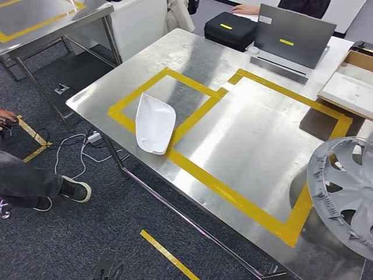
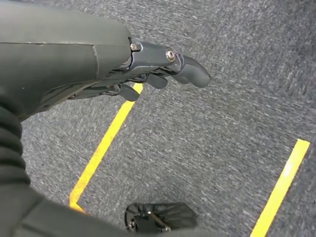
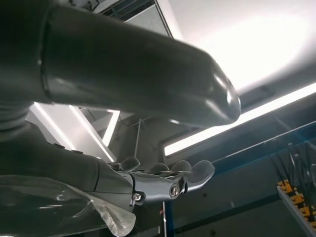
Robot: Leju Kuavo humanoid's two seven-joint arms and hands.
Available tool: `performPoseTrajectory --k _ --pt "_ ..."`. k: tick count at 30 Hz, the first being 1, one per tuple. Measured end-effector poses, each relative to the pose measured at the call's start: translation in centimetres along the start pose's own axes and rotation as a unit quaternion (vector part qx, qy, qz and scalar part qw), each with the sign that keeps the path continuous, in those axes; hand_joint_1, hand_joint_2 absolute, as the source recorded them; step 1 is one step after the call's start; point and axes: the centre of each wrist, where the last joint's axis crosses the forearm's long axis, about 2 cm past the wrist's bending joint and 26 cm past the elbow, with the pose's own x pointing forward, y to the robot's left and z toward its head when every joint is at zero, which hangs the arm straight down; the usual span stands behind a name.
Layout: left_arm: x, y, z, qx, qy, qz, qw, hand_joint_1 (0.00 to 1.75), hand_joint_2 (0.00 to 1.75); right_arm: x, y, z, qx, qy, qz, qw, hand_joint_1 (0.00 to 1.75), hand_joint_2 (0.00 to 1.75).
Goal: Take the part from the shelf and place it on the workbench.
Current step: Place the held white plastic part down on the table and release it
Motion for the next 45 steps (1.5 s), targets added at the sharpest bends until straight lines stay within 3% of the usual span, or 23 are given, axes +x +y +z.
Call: performPoseTrajectory --k 14,45 --pt "0.6 -0.6 0.0 -0.006 0.0 0.002 1.0 0.0 0.0 0.5 0.3 -1.7 -0.011 -0.018 -0.003 1.0 0.0 0.0" --pt "0.6 -0.6 0.0 -0.006 0.001 0.003 1.0 0.0 0.0 0.7 0.5 -1.9 -0.008 -0.025 -0.007 1.0 0.0 0.0"
